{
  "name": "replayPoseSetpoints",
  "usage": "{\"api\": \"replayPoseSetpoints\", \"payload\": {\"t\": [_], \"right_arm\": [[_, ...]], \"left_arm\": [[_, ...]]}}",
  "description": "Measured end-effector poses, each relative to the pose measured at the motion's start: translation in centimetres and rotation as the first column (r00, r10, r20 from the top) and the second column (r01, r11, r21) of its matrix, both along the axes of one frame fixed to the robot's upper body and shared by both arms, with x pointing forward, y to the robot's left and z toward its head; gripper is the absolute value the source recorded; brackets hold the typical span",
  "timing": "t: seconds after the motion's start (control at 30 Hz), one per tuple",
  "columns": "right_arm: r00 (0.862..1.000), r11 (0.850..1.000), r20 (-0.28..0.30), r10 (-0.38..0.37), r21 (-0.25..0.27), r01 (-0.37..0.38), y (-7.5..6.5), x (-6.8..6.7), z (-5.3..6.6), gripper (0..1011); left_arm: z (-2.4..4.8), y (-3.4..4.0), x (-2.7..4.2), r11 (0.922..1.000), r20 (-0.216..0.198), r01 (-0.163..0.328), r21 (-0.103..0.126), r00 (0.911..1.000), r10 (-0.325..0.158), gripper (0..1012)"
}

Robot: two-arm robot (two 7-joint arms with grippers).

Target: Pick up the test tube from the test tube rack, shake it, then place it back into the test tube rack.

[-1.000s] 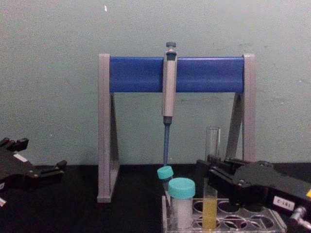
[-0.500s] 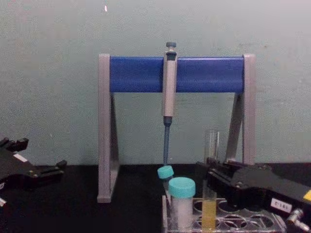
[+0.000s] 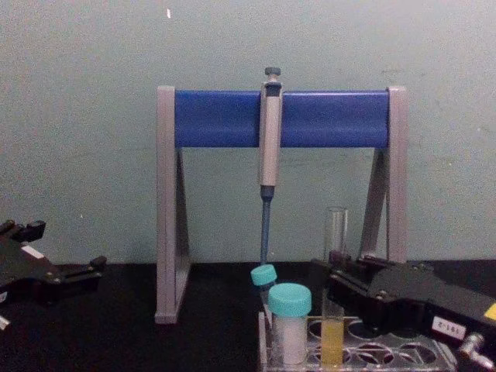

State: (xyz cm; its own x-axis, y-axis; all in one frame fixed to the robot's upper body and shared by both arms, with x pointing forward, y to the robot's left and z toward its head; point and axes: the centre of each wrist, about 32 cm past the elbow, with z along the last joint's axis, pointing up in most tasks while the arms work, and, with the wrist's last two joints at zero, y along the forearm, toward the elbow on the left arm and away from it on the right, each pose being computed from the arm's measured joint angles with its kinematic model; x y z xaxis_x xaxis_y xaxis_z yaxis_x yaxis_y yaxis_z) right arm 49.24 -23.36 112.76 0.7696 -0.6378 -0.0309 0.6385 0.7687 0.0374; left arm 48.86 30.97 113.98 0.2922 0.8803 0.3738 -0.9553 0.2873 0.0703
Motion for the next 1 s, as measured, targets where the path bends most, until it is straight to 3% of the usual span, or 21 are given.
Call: {"api": "replayPoseSetpoints", "payload": {"t": [0.77,1.0], "right_arm": [[1.0,1.0,0.001,0.002,0.0,-0.002,0.0,0.0,0.02,987],[1.0,1.0,0.001,0.002,0.0,-0.002,0.0,0.0,0.02,1000]], "left_arm": [[0.0,0.0,0.0,1.0,0.0,0.0,0.0,1.0,0.0,1001],[0.0,0.0,0.0,1.0,0.0,0.0,0.0,1.0,0.0,1001]]}}
